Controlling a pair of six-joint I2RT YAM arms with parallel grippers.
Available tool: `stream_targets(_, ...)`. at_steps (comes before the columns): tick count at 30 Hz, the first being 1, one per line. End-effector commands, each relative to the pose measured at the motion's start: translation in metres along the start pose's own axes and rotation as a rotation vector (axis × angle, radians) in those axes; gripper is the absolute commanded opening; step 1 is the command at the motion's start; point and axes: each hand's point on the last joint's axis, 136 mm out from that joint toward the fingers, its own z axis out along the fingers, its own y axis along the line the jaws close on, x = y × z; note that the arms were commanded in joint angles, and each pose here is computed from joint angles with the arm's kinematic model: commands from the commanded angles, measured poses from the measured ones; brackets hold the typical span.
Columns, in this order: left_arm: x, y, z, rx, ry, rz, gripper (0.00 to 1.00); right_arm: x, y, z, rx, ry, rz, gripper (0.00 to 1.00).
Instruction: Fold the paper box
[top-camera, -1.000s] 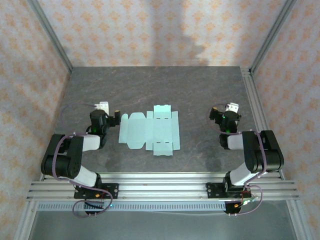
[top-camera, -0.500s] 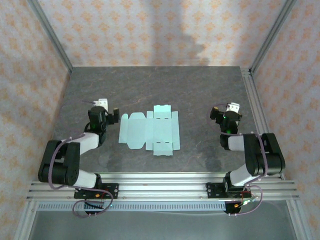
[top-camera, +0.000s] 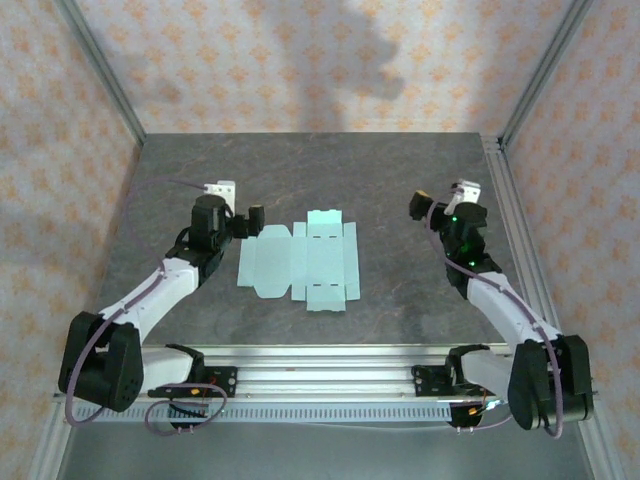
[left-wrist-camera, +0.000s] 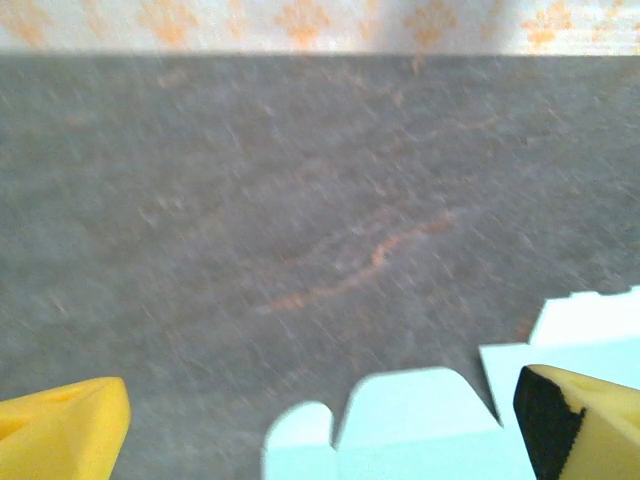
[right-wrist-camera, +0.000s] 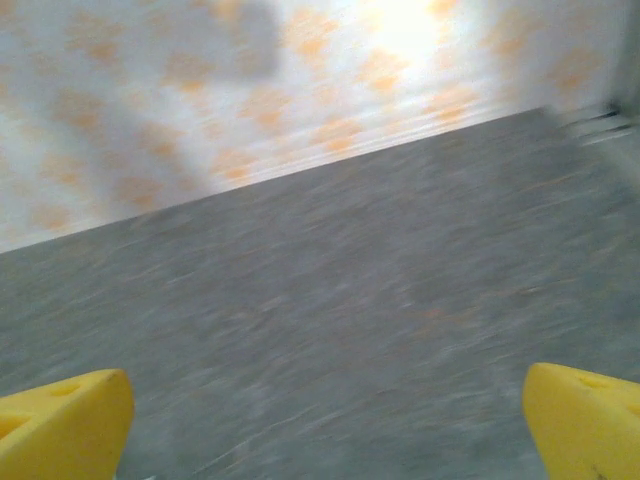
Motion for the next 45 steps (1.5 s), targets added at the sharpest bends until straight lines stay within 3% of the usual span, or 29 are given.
stream_targets(1, 0.041, -0.008, 0.004, 0.046, 0.167, -0.2, 1.0, 0.049, 0.054, -0.012, -0.166, 0.195, 0.036, 0.99)
stream_targets(7, 0.088, -0.025, 0.016, 0.117, 0.335, -0.388, 1.0, 0.106, 0.143, -0.036, -0.358, 0.347, -0.039, 0.99)
stream_targets(12, 0.117, -0.035, 0.028, 0.141, 0.437, -0.499, 0.98, 0.164, 0.187, -0.045, -0.445, 0.505, -0.023, 0.99)
stream_targets(16, 0.135, -0.026, 0.028, 0.083, 0.488, -0.507, 0.96, 0.2, 0.196, -0.035, -0.436, 0.612, 0.029, 0.99)
stream_targets(22, 0.158, -0.02, 0.015, 0.05, 0.526, -0.544, 0.96, 0.235, 0.18, -0.014, -0.3, 0.726, -0.018, 0.99)
stream_targets(31, 0.184, -0.022, -0.022, 0.013, 0.559, -0.548, 0.96, 0.236, 0.131, 0.032, -0.087, 0.784, 0.024, 1.0)
stream_targets(41, 0.173, -0.059, -0.026, 0.076, 0.542, -0.503, 0.96, 0.202, 0.139, 0.1, -0.136, 0.731, 0.0, 0.99)
stream_targets(45, 0.148, -0.051, -0.027, 0.02, 0.48, -0.454, 0.96, 0.172, 0.151, 0.106, -0.196, 0.664, -0.008, 0.99)
